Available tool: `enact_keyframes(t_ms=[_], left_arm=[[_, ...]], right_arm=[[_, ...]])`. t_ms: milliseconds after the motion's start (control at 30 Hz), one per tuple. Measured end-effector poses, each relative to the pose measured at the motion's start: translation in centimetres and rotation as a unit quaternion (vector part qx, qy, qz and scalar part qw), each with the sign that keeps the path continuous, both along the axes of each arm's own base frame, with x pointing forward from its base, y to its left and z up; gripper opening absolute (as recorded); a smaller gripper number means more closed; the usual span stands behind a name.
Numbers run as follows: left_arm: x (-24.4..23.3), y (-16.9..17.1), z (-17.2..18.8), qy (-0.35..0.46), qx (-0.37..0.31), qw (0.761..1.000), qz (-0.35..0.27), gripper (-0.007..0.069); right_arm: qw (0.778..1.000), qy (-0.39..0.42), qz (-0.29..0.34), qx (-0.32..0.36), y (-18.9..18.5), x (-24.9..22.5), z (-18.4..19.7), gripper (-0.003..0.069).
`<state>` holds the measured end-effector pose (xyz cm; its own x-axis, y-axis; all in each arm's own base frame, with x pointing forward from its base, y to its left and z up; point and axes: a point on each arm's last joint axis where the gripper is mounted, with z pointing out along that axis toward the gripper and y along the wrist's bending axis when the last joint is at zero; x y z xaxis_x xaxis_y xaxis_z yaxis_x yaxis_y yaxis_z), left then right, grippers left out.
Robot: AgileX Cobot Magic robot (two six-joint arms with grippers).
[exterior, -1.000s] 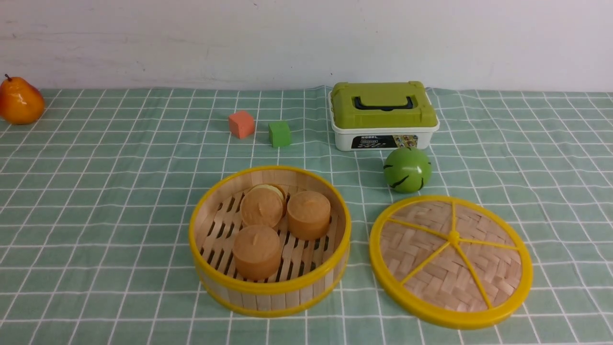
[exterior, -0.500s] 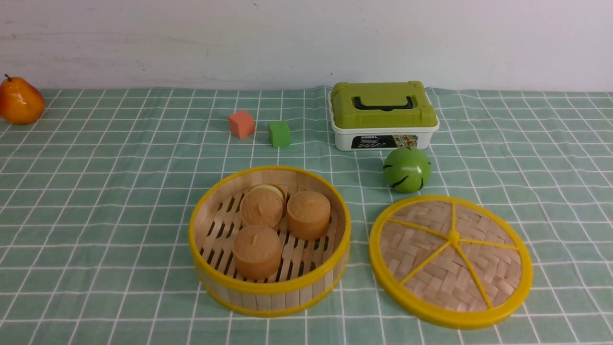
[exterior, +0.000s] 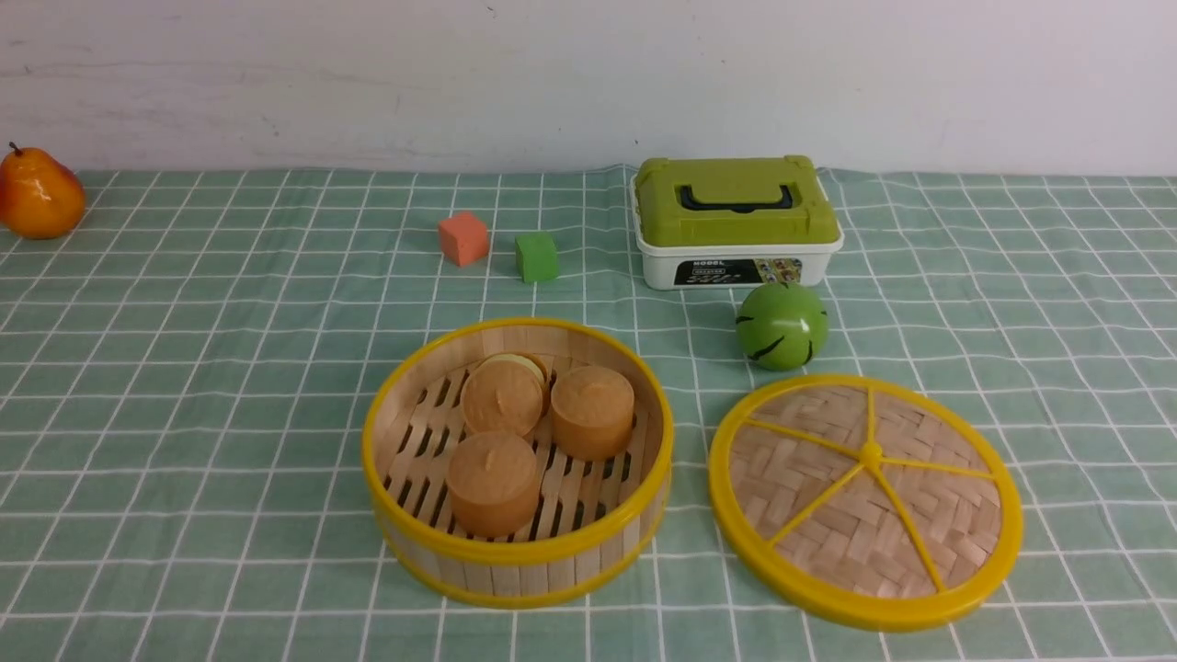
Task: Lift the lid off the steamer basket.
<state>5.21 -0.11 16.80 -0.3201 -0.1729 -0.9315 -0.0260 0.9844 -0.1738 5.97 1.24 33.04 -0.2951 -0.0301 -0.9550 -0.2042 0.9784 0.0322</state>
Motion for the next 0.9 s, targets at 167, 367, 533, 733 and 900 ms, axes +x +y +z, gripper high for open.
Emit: enact_keyframes(t_ms=[167, 367, 533, 733, 900], left_arm=[[0.0, 0.0, 0.0, 0.000, 0.000, 1.000, 0.000, 0.0239], [0.0, 0.0, 0.0, 0.000, 0.000, 1.000, 0.000, 0.0239], [0.0, 0.0, 0.0, 0.000, 0.000, 1.000, 0.000, 0.0239], [0.0, 0.0, 0.0, 0.000, 0.000, 1.000, 0.000, 0.0239], [0.0, 0.0, 0.0, 0.000, 0.000, 1.000, 0.000, 0.0239]], right_arm=[[0.996, -0.079, 0.008, 0.046, 0.3, 0.1, -4.9, 0.0000], [0.984, -0.164, -0.042, 0.060, -0.4, -0.1, -11.1, 0.0000], [0.984, -0.132, -0.101, 0.066, -1.1, -0.3, -13.3, -0.0003], [0.989, -0.042, -0.130, 0.060, -1.4, -0.5, -15.0, -0.0025], [0.989, -0.011, -0.134, 0.055, -1.4, -0.6, -15.6, -0.0025]])
